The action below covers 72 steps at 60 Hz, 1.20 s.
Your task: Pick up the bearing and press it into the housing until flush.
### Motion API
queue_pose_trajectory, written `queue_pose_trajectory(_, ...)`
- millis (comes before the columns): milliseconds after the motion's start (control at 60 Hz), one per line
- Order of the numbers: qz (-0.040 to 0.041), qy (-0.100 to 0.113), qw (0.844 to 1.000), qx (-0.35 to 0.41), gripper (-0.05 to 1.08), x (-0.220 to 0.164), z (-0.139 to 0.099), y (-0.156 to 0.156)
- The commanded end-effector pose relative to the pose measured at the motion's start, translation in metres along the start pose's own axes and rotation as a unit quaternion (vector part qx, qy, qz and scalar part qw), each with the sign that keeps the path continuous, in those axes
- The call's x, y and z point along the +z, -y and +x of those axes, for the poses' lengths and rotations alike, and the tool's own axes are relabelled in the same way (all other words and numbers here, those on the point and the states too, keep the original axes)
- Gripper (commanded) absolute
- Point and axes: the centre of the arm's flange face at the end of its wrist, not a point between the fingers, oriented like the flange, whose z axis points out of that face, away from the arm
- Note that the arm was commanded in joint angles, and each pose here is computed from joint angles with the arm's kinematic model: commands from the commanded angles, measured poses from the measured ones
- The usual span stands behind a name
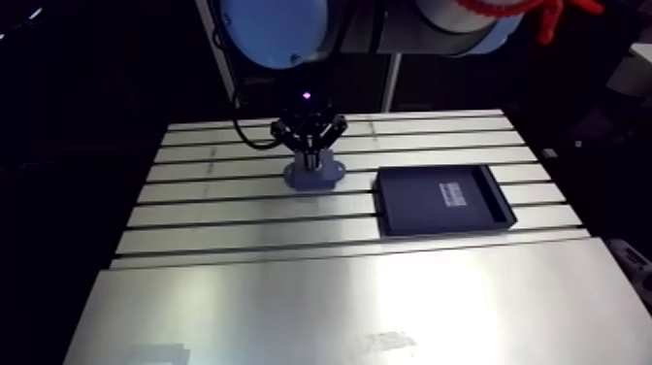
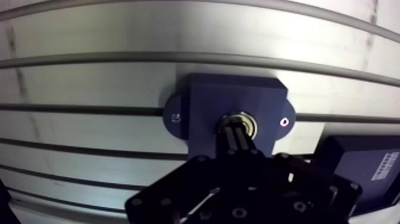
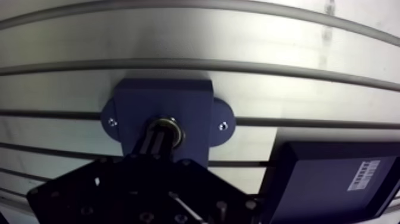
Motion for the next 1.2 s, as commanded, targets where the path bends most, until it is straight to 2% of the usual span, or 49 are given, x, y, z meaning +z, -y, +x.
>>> queue_pose_trajectory(17,-0.0002,0.000,1.000,-0.001,1.08,0.001,0.000,0.001)
queue_pose_trajectory(733,0.0002,0.002,1.000,-0.001,1.08,0.002,-0.001,0.000)
queue_pose_trajectory(1200,-0.0031,-0.015,1.000,0.001,1.08,-0.022,-0.002,-0.001)
